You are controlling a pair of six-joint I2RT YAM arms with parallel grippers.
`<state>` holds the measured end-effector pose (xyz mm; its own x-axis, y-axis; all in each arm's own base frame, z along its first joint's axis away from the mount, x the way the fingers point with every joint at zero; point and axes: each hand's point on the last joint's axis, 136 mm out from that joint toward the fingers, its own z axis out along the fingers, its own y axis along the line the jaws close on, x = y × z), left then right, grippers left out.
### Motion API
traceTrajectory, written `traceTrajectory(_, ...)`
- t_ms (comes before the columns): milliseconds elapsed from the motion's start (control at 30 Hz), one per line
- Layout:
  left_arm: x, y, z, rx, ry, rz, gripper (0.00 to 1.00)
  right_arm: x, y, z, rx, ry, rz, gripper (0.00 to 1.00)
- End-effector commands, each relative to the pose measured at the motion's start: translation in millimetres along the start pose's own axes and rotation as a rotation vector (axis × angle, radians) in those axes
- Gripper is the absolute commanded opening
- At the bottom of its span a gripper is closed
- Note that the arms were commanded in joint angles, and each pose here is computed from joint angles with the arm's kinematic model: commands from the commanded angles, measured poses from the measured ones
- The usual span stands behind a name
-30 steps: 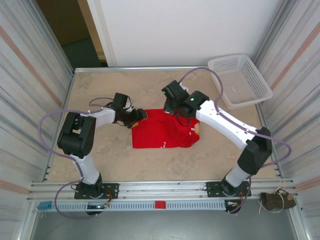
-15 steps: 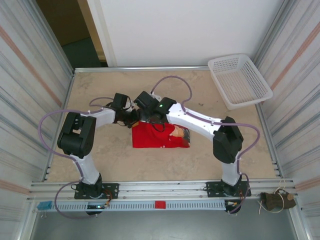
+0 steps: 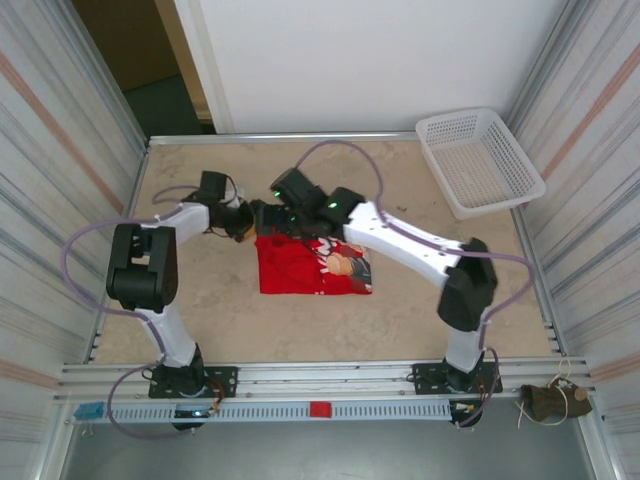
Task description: Fold the inside-out t-shirt
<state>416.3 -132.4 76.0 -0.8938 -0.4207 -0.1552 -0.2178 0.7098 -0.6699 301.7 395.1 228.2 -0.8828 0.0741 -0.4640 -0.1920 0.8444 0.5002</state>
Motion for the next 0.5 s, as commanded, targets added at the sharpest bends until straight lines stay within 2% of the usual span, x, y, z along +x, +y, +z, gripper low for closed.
traceTrajectory(0,-28,-20,-43,0.025,-0.078,0.038,0.7,-37,-49,-48,0.029,-0.101,0.041,0.83)
traceTrajectory(100,-28,-32,-62,0.046,-0.107,0.052,0.7,-44,-114,-52,0.099,-0.116,0.116,0.84)
traceTrajectory(233,11,-72,-63,0.12,-0.085,0.095,0.7,-46,-181,-28,0.124,-0.038,0.179,0.85)
traceTrajectory(333,54,-114,-54,0.188,-0.053,0.15,0.71,-44,-200,-3,0.11,0.05,0.179,0.85)
traceTrajectory(467,106,-162,-35,0.212,-0.028,0.228,0.71,-34,-209,28,0.079,0.145,0.2,0.84)
